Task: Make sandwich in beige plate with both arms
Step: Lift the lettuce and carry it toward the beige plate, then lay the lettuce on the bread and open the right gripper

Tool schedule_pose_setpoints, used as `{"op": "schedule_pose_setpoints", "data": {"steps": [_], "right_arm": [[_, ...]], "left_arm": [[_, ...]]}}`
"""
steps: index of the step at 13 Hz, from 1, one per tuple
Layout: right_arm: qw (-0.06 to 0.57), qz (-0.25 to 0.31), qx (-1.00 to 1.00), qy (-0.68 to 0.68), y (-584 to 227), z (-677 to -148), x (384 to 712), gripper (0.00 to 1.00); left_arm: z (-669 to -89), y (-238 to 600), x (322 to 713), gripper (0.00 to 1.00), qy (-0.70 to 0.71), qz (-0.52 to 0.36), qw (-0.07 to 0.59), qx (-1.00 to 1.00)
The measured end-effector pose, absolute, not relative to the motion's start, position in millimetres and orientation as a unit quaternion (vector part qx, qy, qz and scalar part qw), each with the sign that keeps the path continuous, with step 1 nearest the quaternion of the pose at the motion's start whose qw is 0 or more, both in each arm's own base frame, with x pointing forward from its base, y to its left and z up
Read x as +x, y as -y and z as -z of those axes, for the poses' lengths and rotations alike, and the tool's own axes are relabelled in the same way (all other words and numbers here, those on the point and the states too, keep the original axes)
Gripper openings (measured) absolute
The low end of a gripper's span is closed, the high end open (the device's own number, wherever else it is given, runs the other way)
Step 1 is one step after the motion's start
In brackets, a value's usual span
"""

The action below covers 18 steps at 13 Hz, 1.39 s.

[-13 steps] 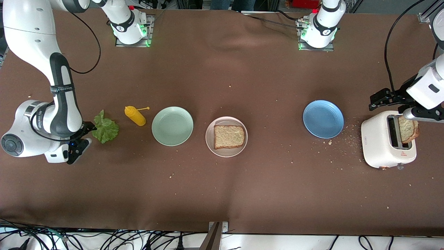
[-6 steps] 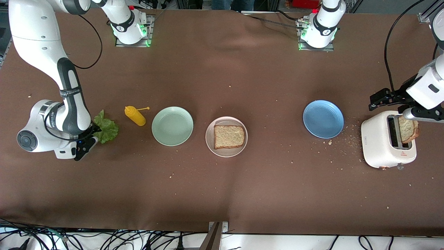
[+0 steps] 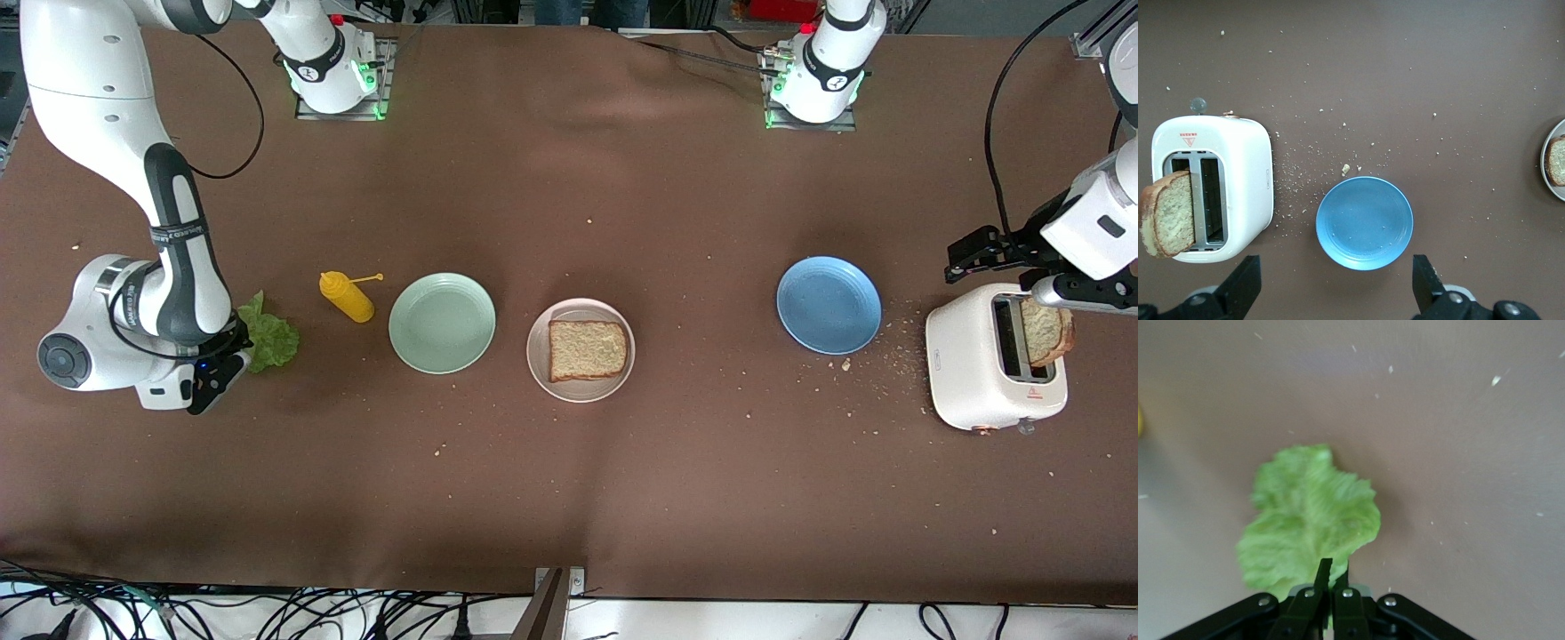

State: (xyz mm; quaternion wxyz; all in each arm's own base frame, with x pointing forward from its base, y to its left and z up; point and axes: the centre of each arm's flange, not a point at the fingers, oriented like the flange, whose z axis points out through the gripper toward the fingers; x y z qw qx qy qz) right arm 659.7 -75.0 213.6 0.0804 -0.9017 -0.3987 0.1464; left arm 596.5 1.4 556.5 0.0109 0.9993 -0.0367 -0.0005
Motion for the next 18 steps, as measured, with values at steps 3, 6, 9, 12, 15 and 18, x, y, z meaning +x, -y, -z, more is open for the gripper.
{"op": "schedule_pose_setpoints", "data": {"steps": [3,6,9,12,15,18], "right_arm": [[0.102,-0.169,-0.898,0.392,62.4,-279.4,672.8,0.04],[0.132,-0.220,-0.896,0.361,46.4,-334.9,669.4,0.04],[0.174,-0.265,-0.899,0.301,11.5,-376.9,659.6,0.04],[0.197,-0.279,-0.907,0.246,-54.6,-396.4,656.6,0.04],[0.216,-0.277,-0.920,0.176,-128.1,-407.3,655.4,0.04],[0.231,-0.245,-0.937,0.096,-192.8,-411.7,661.6,0.04]], "left_arm": [[-556.5,-1.1,596.5,1.00,0.037,0.001,0.011,0.999],[-556.4,-0.9,596.5,1.00,0.037,0.001,0.011,0.999],[-556.4,-0.9,596.5,1.00,0.037,0.001,0.011,0.999],[-556.4,-0.8,596.5,1.00,0.037,0.001,0.011,0.999],[-556.3,-0.8,596.5,1.00,0.037,0.001,0.011,0.999],[-556.3,-0.8,596.6,1.00,0.037,0.001,0.011,0.999]]}}
